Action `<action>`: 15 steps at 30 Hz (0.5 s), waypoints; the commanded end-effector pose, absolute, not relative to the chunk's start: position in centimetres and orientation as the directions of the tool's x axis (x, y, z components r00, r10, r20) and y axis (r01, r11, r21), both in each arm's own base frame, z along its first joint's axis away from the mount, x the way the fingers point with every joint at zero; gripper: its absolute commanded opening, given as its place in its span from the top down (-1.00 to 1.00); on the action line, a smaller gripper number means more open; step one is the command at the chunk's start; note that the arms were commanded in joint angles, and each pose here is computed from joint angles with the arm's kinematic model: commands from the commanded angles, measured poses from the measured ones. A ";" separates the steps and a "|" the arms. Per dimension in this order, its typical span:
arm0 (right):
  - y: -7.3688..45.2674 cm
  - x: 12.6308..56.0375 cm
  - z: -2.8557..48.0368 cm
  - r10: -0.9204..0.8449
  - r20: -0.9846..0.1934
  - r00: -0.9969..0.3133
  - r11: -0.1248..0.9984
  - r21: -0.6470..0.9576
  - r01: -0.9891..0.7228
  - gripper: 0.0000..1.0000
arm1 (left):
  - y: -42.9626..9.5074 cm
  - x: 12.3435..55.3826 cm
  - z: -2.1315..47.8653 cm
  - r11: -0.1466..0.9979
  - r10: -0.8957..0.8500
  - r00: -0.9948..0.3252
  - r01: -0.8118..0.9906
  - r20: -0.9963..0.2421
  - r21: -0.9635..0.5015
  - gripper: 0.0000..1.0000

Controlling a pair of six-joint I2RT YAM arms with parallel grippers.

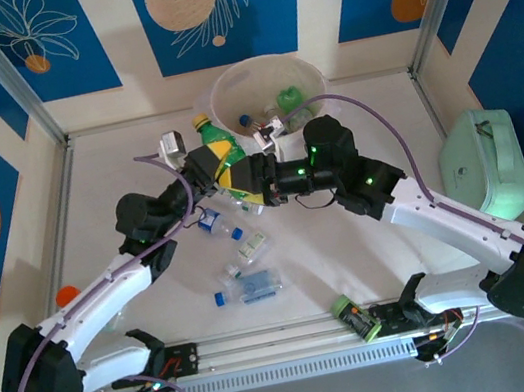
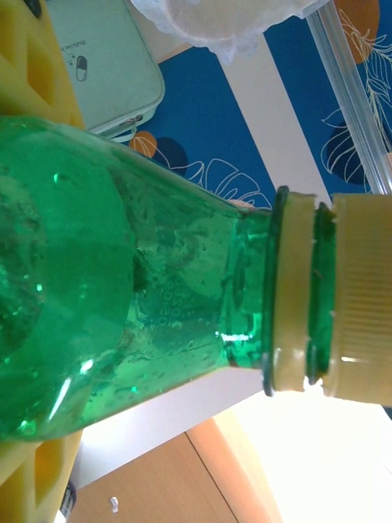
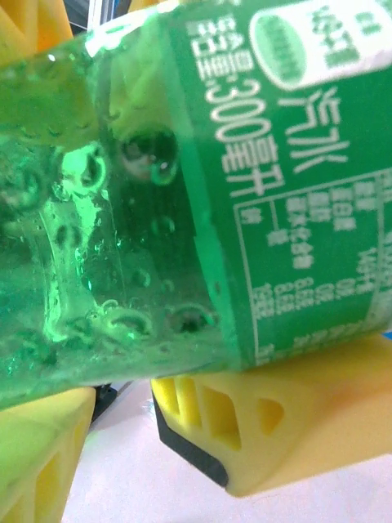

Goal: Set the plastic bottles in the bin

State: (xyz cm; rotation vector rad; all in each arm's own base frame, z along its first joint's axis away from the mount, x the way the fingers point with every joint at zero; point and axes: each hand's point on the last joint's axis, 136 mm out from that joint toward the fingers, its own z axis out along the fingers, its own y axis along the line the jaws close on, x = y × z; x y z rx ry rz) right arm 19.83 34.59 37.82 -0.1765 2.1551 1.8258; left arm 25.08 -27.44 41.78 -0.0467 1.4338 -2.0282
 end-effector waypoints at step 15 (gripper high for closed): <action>33.3 19.9 38.0 0.127 -0.349 -0.929 0.214 0.924 -0.318 -0.09 | -27.9 24.7 41.7 -0.179 -0.498 -0.795 0.485 -0.346 -0.856 -0.31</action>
